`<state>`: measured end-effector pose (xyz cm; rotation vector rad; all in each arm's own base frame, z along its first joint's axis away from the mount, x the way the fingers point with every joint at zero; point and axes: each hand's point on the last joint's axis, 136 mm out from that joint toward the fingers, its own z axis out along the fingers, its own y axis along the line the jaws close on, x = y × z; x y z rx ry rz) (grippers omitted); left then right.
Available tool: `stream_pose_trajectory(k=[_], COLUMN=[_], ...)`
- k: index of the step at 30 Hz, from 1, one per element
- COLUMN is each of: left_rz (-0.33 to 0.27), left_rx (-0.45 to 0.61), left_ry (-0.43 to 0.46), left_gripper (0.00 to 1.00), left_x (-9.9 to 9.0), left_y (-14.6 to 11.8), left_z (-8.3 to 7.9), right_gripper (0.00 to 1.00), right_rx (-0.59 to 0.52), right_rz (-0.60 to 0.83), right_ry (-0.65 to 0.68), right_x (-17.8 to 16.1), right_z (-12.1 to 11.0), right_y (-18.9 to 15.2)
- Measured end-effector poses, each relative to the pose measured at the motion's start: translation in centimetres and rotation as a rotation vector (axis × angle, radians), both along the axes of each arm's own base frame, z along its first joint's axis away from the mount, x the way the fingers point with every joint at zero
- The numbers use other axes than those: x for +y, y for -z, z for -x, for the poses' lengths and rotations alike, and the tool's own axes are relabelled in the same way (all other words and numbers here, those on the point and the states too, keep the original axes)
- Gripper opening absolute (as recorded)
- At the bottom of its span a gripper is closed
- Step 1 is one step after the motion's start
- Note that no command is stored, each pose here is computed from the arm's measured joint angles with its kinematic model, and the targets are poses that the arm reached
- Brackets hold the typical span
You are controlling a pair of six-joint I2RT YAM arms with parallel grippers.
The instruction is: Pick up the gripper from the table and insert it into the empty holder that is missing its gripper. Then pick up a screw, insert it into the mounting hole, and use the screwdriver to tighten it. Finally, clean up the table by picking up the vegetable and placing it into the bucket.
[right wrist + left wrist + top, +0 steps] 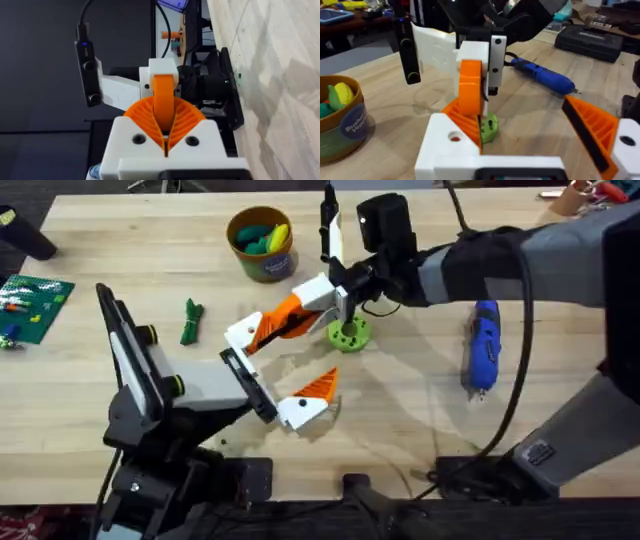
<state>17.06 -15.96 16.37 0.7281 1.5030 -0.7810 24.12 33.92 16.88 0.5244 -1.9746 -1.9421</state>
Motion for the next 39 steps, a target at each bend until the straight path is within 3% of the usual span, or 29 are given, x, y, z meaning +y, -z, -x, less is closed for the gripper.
stream_pose_trajectory(k=[39], left_rz=[0.003], left_rx=[0.005], left_ry=[-0.045], left_gripper=[0.985], left_x=[0.50], left_y=[0.01], left_z=[-0.64], right_gripper=[0.022], right_rx=[-0.022], right_rz=[0.008], right_ry=[0.009], right_x=[1.03], right_z=[-0.26], right_y=[0.03])
